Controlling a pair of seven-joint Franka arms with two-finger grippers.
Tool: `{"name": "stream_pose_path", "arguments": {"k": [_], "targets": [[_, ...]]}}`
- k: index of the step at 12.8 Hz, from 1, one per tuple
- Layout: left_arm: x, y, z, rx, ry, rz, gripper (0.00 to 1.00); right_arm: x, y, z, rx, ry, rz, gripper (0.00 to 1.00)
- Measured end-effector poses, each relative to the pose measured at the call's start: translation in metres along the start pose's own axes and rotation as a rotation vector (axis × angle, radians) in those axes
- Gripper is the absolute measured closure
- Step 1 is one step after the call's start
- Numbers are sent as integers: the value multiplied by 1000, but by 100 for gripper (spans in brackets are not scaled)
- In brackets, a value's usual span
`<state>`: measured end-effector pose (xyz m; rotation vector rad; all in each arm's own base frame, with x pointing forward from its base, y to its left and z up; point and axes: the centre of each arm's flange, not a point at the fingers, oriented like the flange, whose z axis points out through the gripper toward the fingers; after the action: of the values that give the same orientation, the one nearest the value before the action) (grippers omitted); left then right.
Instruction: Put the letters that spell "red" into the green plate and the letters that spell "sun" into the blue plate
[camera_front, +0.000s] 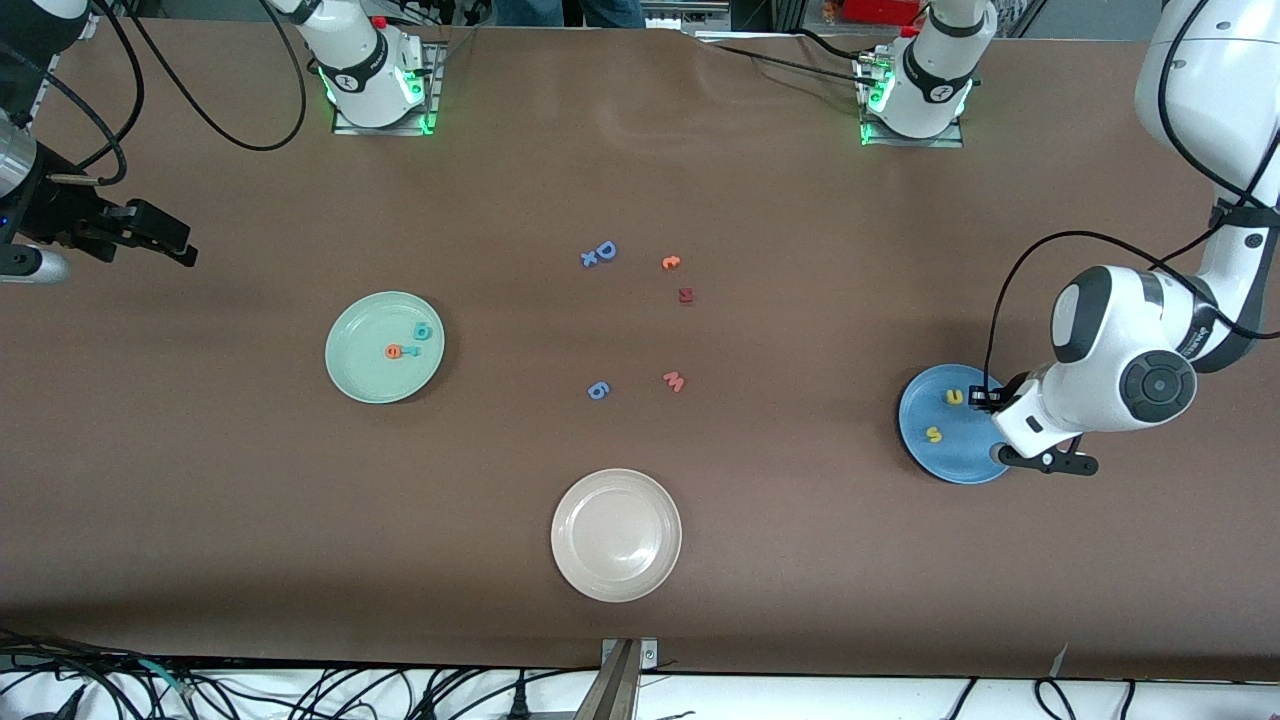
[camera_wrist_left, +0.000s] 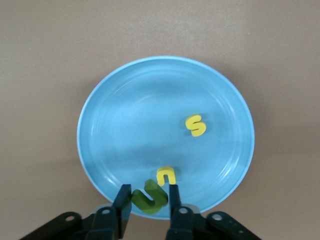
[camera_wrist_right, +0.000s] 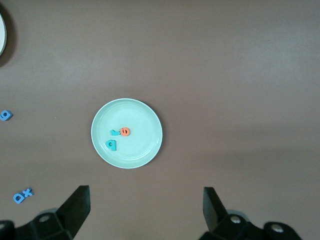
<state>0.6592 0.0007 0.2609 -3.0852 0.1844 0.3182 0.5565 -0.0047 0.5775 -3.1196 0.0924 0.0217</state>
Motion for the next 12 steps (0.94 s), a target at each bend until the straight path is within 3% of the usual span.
{"name": "stream_pose_path", "arguments": {"k": [5, 6, 12], "targets": [[12, -1, -26, 2, 55, -6, 7, 0, 0, 0, 0, 0, -1, 0], [12, -5, -32, 5, 59, -12, 0, 0, 0, 0, 0, 0, -1, 0], [-23, -42, -115, 52, 36, -83, 0, 0, 0, -1, 0, 1, -1, 0]]}}
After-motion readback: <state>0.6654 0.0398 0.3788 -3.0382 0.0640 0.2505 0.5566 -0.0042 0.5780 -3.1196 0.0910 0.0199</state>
